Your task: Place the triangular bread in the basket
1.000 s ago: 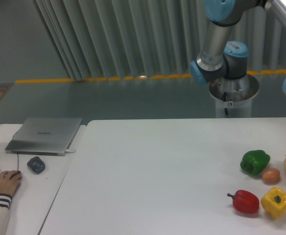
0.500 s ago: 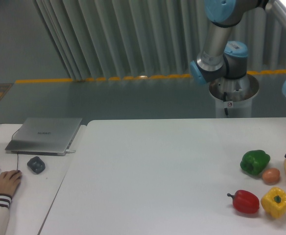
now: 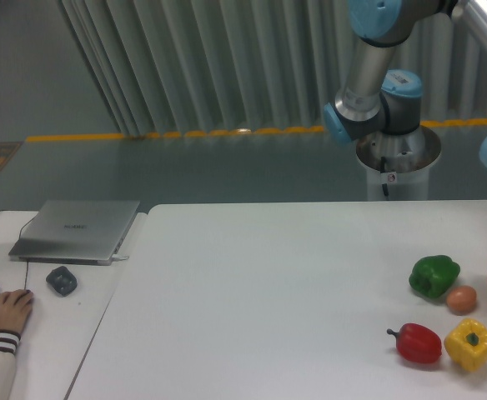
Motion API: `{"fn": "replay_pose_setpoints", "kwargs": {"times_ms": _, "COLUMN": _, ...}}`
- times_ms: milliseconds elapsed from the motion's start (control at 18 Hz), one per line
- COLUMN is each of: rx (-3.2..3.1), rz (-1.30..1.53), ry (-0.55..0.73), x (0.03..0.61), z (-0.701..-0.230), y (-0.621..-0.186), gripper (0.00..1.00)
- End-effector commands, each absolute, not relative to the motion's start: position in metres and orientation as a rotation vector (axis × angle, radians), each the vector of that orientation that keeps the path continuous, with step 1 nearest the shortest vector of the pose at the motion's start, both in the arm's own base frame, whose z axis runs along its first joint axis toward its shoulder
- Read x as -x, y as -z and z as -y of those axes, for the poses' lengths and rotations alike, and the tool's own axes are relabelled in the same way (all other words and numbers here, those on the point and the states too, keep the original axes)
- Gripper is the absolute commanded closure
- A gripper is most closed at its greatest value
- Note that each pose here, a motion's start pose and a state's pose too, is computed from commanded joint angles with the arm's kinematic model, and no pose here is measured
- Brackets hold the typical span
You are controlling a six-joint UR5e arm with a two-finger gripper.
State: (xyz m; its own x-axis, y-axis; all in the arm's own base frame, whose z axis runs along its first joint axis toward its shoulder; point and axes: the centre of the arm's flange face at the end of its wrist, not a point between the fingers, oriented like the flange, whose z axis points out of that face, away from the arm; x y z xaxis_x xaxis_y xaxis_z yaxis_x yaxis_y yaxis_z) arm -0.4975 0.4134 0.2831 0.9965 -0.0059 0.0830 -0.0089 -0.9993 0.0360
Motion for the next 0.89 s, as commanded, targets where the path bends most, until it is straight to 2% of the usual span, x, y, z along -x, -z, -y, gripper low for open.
{"fn": "replay_pose_setpoints", "kwargs": {"times_ms": 56, "rx": -3.101, "rz": 0.007, "ry": -0.133, "x": 0.498, "z": -0.412, "y": -0.286, "gripper": 1.0}}
{"fn": "replay_pose_setpoints", "kwargs": {"times_ms": 500, "rx": -3.082, "rz": -0.039, "ry": -0.181, "x": 0.491, "z": -0.407, "y": -0.32, "gripper": 1.0}}
{"fn": "replay_pose_setpoints", "kwargs": {"times_ms": 778, "rx": -3.088, "rz": -0.058, "ry": -0.164, "x": 0.477, "z": -0.4, "y": -0.367, "gripper": 1.0}}
{"fn": "replay_pose_setpoints", "kwargs": {"times_ms": 889, "rx": -3.111, "rz": -0.065, "ry": -0.098, "x": 0.482, "z": -0.398, "y": -0.393, "gripper": 1.0}}
